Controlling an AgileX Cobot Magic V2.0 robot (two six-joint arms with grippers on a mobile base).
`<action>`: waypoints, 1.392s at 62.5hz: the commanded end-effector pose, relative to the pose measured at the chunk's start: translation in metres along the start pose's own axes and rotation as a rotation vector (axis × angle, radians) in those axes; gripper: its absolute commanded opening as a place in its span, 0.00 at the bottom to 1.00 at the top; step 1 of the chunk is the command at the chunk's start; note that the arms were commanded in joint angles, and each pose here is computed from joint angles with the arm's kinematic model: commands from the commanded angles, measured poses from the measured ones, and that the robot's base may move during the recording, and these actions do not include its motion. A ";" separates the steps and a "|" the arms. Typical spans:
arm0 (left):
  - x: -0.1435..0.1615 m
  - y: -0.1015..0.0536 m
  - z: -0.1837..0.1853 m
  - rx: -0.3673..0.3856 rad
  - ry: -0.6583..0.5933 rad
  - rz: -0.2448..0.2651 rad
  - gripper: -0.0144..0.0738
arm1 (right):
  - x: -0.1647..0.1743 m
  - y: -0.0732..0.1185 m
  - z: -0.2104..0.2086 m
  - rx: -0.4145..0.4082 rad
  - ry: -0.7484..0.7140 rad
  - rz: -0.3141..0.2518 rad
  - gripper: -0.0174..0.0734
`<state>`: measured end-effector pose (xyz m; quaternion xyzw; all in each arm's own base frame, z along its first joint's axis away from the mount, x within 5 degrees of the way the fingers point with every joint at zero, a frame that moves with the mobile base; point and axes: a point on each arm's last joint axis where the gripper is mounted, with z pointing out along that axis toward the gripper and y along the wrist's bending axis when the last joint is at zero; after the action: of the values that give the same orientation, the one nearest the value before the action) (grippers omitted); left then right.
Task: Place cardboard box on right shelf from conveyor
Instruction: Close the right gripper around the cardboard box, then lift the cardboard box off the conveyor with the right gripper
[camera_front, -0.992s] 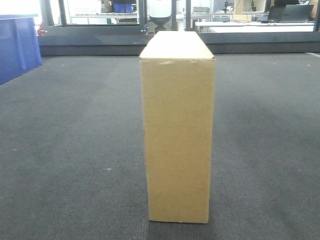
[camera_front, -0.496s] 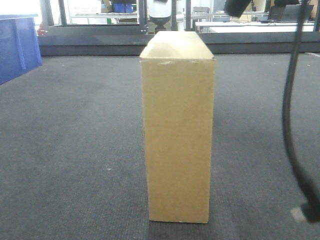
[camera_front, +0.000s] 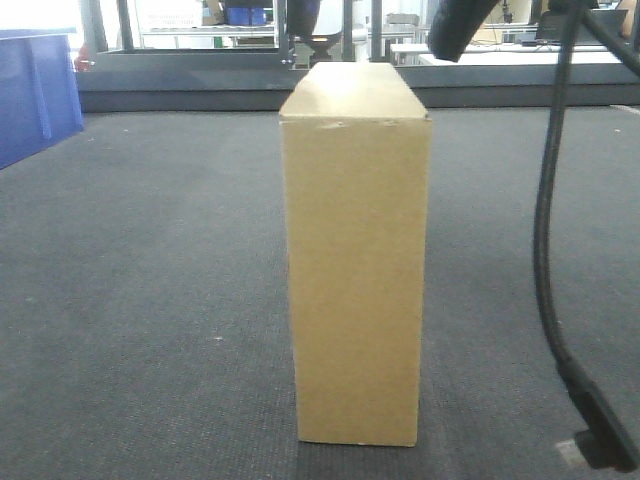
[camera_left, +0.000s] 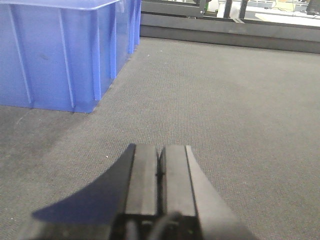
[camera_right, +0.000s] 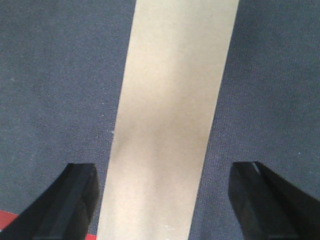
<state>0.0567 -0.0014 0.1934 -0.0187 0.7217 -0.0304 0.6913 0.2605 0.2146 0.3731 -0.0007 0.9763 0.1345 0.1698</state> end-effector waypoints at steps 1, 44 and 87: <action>-0.009 0.000 -0.001 0.003 -0.097 -0.010 0.03 | -0.001 -0.001 -0.025 -0.028 -0.058 0.006 0.88; -0.009 0.000 -0.001 0.003 -0.097 -0.010 0.03 | -0.004 0.006 -0.007 -0.017 -0.048 0.058 0.88; -0.009 0.000 -0.001 0.003 -0.097 -0.010 0.03 | -0.001 0.010 0.033 0.119 0.055 0.031 0.88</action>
<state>0.0567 -0.0014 0.1934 -0.0187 0.7217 -0.0304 0.6913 0.2805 0.2417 0.3231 0.0221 0.9880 0.0832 0.1280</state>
